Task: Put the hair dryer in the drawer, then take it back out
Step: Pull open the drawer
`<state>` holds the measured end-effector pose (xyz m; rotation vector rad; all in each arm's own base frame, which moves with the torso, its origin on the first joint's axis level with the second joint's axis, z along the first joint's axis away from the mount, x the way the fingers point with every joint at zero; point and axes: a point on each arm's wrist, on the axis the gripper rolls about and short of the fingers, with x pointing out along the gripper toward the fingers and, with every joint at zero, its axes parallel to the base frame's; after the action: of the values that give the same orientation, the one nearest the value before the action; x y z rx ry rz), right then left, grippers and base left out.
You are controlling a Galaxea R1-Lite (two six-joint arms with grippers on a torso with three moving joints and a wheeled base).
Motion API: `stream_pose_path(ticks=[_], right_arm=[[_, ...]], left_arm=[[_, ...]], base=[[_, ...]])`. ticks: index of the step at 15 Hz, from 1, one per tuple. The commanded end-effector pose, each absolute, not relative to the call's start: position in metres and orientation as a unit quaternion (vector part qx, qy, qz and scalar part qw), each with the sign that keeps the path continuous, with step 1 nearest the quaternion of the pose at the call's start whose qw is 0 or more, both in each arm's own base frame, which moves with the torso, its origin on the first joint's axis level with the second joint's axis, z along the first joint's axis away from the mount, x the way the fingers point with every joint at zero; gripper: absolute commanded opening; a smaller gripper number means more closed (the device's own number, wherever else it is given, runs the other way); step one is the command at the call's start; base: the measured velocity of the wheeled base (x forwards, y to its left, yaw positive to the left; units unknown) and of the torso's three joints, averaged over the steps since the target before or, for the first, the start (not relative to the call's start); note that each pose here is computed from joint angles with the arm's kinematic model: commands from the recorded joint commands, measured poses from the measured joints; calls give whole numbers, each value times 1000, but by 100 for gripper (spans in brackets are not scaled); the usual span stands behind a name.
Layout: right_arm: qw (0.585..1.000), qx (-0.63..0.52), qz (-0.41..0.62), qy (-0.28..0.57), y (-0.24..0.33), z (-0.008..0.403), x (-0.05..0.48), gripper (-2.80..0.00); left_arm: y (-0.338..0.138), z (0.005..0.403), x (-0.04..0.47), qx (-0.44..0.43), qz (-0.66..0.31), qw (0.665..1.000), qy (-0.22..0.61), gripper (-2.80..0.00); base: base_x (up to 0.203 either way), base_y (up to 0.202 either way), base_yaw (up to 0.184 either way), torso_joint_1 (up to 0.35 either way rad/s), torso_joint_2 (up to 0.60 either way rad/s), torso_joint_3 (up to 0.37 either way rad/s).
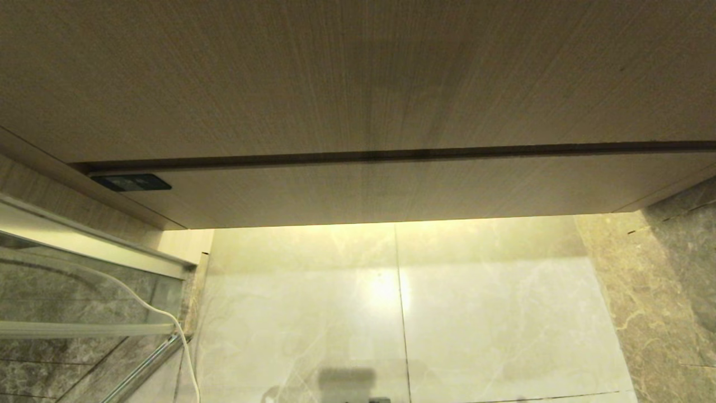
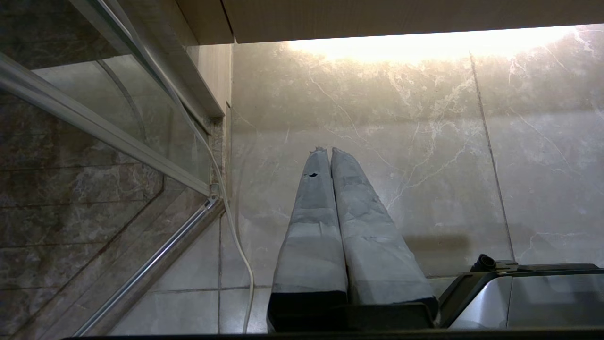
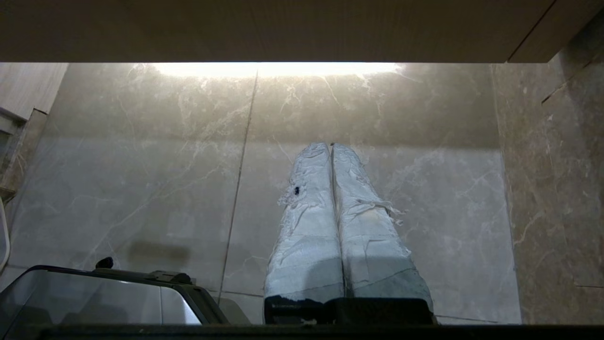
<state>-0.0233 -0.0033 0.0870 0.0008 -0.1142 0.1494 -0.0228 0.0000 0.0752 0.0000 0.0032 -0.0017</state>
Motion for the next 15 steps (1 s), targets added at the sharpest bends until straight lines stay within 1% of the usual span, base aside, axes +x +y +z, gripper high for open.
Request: stream_pose_path(ticks=[1, 10, 15], right_arm=[[996, 0, 75, -57, -3, 75, -23, -280], [995, -20, 75, -56, -3, 75, -23, -280], [995, -12, 75, -57, -3, 75, -23, -280]], left_arm=[[0, 75, -23, 0, -1, 1000, 2, -280], [0, 75, -23, 0, -1, 1000, 2, -280], [0, 75, -23, 0, -1, 1000, 2, -280]], base=[[0, 0, 0, 0, 0, 0], [0, 0, 0, 0, 0, 0], [0, 0, 0, 0, 0, 0]])
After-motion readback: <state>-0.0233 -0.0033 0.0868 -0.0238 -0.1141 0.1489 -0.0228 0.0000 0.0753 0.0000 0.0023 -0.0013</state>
